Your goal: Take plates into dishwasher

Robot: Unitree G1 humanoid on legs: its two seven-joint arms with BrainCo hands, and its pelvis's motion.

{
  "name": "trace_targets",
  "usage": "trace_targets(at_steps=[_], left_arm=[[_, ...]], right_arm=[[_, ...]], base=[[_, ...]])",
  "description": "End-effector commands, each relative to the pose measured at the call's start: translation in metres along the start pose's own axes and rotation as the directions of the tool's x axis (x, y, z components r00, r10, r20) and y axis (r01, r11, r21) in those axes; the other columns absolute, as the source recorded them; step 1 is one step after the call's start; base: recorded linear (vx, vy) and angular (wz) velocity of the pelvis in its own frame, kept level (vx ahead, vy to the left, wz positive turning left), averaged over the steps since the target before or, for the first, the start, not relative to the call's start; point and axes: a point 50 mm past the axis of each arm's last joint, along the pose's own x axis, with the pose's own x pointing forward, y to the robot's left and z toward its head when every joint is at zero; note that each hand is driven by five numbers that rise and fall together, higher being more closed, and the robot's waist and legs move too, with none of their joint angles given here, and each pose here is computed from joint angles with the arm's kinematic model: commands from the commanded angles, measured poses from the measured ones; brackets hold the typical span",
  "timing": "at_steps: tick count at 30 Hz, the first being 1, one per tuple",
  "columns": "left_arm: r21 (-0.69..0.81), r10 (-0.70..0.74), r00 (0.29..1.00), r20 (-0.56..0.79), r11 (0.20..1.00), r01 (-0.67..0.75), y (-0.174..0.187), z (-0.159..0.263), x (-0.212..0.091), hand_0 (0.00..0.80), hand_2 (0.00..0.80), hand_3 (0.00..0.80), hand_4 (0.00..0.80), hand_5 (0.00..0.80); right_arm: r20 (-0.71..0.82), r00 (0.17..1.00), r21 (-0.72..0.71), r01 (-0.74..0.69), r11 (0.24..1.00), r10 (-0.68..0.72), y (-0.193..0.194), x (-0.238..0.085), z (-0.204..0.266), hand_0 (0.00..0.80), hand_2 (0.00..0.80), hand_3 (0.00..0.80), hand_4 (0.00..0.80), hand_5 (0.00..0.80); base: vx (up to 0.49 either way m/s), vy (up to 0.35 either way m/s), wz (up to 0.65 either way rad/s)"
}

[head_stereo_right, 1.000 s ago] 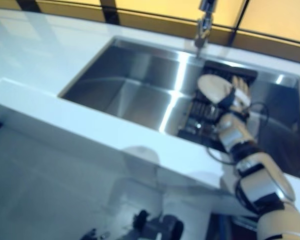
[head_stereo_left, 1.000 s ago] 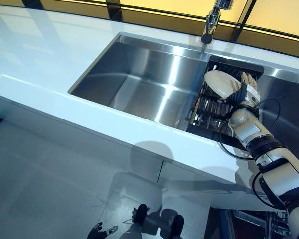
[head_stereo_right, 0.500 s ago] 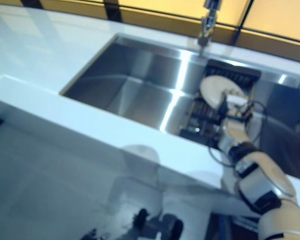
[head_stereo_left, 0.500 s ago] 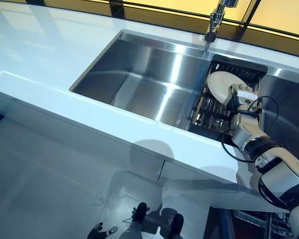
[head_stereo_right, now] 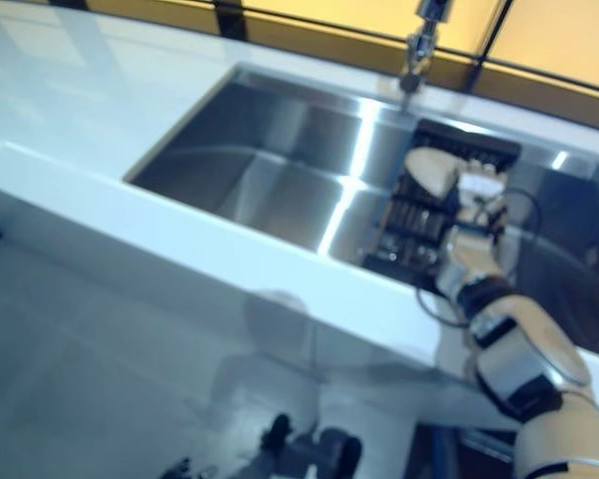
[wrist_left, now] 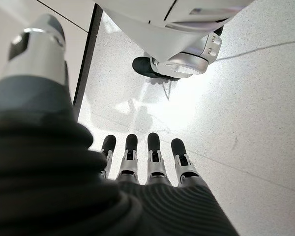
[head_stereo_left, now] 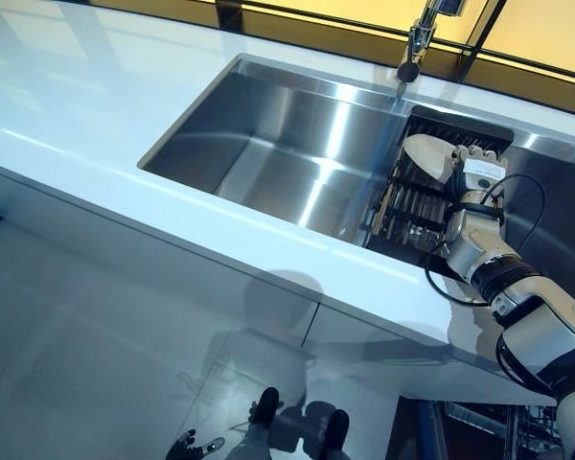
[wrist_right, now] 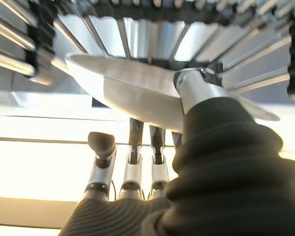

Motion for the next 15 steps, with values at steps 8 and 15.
trace_targets(at_steps=[8,15], left_arm=[[0.017,0.024,1.000,0.020,1.000,-0.025,0.008,0.001,-0.001,0.000,0.000,0.000,0.000,0.000],[0.015,0.031,1.000,-0.001,0.999,-0.031,0.010,-0.008,-0.004,0.000,0.000,0.000,0.000,0.000]], right_arm=[[-0.076,0.958,0.100,0.283,0.954,-0.276,-0.073,0.036,-0.023,0.800,0.800,0.800,0.800,0.800],[-0.097,0.955,0.075,0.288,0.955,-0.281,-0.088,0.041,-0.031,0.800,0.800,0.800,0.800,0.800]], base=[[0.000,0.000,0.00],[0.021,0.001,0.00]])
